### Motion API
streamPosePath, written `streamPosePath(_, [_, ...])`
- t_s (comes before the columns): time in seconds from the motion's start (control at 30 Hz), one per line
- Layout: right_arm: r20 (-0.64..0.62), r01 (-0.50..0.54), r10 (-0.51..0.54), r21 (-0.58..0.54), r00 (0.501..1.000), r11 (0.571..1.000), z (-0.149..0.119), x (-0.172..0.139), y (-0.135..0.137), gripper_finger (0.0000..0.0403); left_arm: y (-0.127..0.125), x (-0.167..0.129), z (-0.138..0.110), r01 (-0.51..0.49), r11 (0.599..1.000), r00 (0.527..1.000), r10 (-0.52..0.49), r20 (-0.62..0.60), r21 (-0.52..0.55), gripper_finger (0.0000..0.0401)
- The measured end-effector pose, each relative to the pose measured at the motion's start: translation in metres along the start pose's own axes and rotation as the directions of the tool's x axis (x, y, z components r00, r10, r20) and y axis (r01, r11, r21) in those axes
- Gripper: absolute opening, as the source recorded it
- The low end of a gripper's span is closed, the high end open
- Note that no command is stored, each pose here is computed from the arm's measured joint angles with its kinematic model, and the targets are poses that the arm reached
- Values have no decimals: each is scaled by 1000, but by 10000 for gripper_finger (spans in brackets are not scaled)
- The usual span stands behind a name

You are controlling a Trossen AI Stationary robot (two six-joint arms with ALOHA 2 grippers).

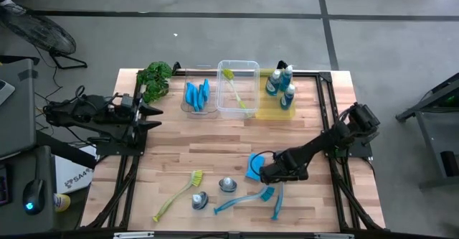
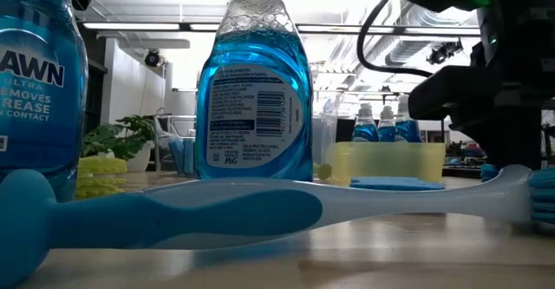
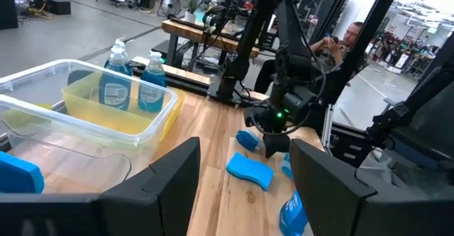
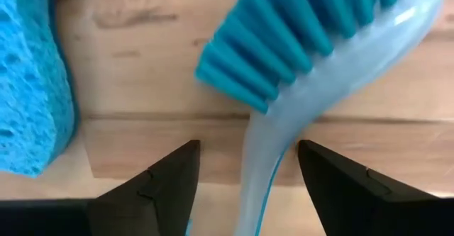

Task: Pick & Place Kitchen Sink Supplies
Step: Put the right blue dishwashing brush into the white bin

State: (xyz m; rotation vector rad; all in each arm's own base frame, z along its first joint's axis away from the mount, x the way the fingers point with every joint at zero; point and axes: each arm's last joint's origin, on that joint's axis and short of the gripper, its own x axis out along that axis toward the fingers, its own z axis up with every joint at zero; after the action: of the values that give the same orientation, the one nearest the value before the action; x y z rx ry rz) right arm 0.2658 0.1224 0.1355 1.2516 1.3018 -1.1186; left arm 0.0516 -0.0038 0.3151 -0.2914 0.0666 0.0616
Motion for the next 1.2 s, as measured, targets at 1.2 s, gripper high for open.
streamPosePath(1.2, [212,-195,209,-86,955,977,21,-94,-14,74,0,0,0,-10,1000,1000,10,3,-8,214])
